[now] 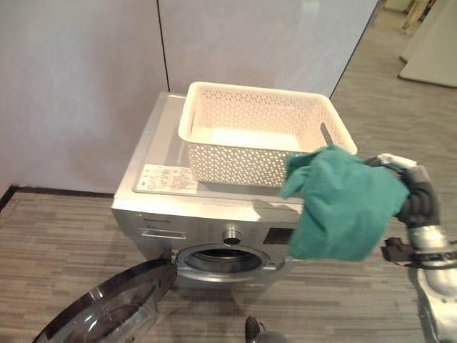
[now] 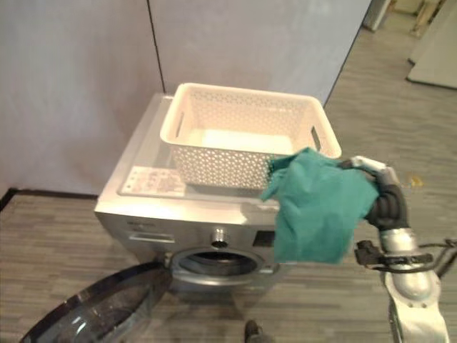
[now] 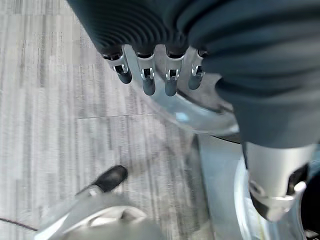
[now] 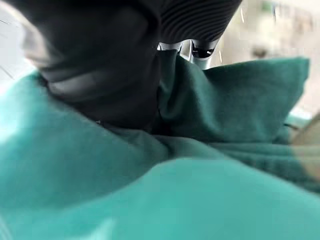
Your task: Grab the laundry basket,head to the washer,open it,put in the laundry and shut it.
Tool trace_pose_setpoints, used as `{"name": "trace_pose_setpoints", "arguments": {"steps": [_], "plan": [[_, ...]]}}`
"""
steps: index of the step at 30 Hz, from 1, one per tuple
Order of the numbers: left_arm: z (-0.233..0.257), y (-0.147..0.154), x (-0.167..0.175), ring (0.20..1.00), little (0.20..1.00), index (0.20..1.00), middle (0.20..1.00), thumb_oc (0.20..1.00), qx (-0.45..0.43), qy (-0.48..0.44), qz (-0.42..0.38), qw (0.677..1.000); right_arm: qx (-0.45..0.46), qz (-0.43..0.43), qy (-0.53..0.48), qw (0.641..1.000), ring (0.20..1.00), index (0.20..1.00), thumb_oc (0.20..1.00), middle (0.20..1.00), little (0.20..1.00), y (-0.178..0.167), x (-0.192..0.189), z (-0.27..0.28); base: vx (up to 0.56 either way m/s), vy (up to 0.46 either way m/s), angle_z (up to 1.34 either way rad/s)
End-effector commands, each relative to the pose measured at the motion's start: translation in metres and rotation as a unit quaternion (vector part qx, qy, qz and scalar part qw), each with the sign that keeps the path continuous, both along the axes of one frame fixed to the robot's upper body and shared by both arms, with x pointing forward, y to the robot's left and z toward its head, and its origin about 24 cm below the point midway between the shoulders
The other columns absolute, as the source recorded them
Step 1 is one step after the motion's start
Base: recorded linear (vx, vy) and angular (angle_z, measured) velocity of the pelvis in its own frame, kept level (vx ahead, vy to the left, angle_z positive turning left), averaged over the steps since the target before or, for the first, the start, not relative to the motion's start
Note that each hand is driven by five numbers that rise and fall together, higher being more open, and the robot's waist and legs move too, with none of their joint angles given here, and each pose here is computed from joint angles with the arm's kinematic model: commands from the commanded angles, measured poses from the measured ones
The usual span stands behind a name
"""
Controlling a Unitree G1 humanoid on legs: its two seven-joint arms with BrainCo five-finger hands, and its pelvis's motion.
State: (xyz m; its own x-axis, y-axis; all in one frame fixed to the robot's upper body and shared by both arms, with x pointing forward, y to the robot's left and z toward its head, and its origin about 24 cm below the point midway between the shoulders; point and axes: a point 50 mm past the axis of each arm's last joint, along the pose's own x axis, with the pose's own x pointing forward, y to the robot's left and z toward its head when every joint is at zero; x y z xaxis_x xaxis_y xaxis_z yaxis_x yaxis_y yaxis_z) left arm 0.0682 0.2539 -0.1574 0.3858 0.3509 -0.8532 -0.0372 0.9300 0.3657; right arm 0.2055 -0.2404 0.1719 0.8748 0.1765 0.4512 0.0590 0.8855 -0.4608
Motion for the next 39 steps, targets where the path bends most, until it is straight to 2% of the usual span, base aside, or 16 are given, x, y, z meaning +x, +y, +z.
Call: {"name": "trace_pose_setpoints", "arguments": {"steps": [1, 2, 4, 5, 6, 7, 8, 10, 11, 14, 15, 17, 23, 25, 31, 39], "plan": [[0.022, 0.02, 0.041, 1.0, 1.0, 1.0, 1.0, 1.0, 0.038, -0.103, -0.016, 0.994, -0.015, 0.042, -0.071, 0.996, 0.2, 0.2, 0.2, 0.2, 0.2, 0.004, -0.01, 0.03, -0.05, -0.227, -0.53], [0.038, 0.015, 0.067, 1.0, 1.0, 1.0, 1.0, 1.0, 0.039, -0.169, -0.073, 0.982, -0.033, 0.061, -0.066, 0.995, 0.2, 0.2, 0.2, 0.2, 0.2, 0.004, -0.009, 0.036, -0.05, -0.247, -0.08], [0.049, 0.013, 0.079, 1.0, 1.0, 1.0, 1.0, 1.0, 0.041, -0.201, -0.111, 0.972, -0.046, 0.073, -0.064, 0.994, 0.2, 0.2, 0.2, 0.2, 0.2, 0.005, -0.009, 0.039, -0.04, -0.178, 0.13], [0.079, 0.01, 0.105, 1.0, 1.0, 1.0, 1.0, 1.0, 0.042, -0.282, -0.166, 0.944, -0.052, 0.099, -0.051, 0.992, 0.2, 0.2, 0.2, 0.2, 0.2, 0.005, -0.009, 0.043, -0.03, -0.129, 0.11], [0.079, 0.01, 0.105, 1.0, 1.0, 1.0, 1.0, 1.0, 0.042, -0.282, -0.166, 0.944, -0.052, 0.099, -0.051, 0.992, 0.2, 0.2, 0.2, 0.2, 0.2, 0.005, -0.009, 0.043, -0.06, -0.237, 0.03], [0.108, 0.006, 0.124, 1.0, 1.0, 1.0, 1.0, 1.0, 0.032, -0.344, -0.209, 0.915, -0.058, 0.122, -0.028, 0.99, 0.2, 0.2, 0.2, 0.2, 0.2, 0.007, -0.009, 0.041, -0.03, -0.112, 0.0], [0.108, 0.006, 0.123, 1.0, 1.0, 1.0, 1.0, 1.0, 0.032, -0.343, -0.209, 0.915, -0.057, 0.123, -0.028, 0.99, 0.2, 0.2, 0.2, 0.2, 0.2, 0.007, -0.009, 0.041, -0.05, -0.168, -0.01], [0.153, -0.006, 0.144, 1.0, 1.0, 1.0, 1.0, 1.0, 0.023, -0.413, -0.301, 0.859, -0.071, 0.167, 0.01, 0.983, 0.2, 0.2, 0.2, 0.2, 0.2, 0.012, -0.009, 0.038, -0.05, -0.137, 0.0], [0.153, -0.005, 0.144, 1.0, 1.0, 1.0, 1.0, 1.0, 0.023, -0.412, -0.301, 0.86, -0.07, 0.168, 0.011, 0.983, 0.2, 0.2, 0.2, 0.2, 0.2, 0.012, -0.009, 0.038, -0.03, -0.119, 0.03], [0.202, -0.032, 0.161, 1.0, 1.0, 1.0, 1.0, 1.0, -0.006, -0.466, -0.41, 0.784, -0.079, 0.205, 0.057, 0.974, 0.2, 0.2, 0.2, 0.2, 0.2, 0.019, -0.006, 0.03, -0.03, -0.11, 0.1], [0.202, -0.032, 0.161, 1.0, 1.0, 1.0, 1.0, 1.0, -0.006, -0.466, -0.41, 0.784, -0.079, 0.205, 0.057, 0.974, 0.2, 0.2, 0.2, 0.2, 0.2, 0.019, -0.006, 0.03, -0.05, -0.119, 0.24], [0.229, -0.059, 0.169, 1.0, 1.0, 1.0, 1.0, 1.0, -0.084, -0.5, -0.442, 0.74, -0.086, 0.224, 0.076, 0.968, 0.2, 0.2, 0.2, 0.2, 0.2, 0.024, -0.003, 0.026, -0.05, -0.105, 0.31], [0.237, -0.092, 0.175, 1.0, 1.0, 1.0, 1.0, 1.0, -0.176, -0.493, -0.467, 0.713, -0.081, 0.242, 0.071, 0.964, 0.2, 0.2, 0.2, 0.2, 0.2, 0.035, 0.006, 0.027, -0.04, -0.029, 0.2], [0.223, -0.115, 0.174, 1.0, 1.0, 1.0, 1.0, 1.0, -0.262, -0.452, -0.453, 0.722, -0.069, 0.237, 0.06, 0.967, 0.2, 0.2, 0.2, 0.2, 0.2, 0.041, 0.013, 0.027, 0.05, 0.043, 0.26], [0.224, -0.131, 0.169, 1.0, 1.0, 1.0, 1.0, 1.0, -0.337, -0.409, -0.46, 0.713, -0.06, 0.233, 0.062, 0.969, 0.2, 0.2, 0.2, 0.2, 0.2, 0.044, 0.023, 0.027, 0.01, -0.001, 0.02], [0.277, -0.146, 0.162, 1.0, 1.0, 1.0, 1.0, 1.0, -0.355, -0.397, -0.565, 0.63, -0.125, 0.167, 0.047, 0.977, 0.2, 0.2, 0.2, 0.2, 0.2, 0.025, 0.037, 0.044, -0.02, -0.017, 0.06]]}}
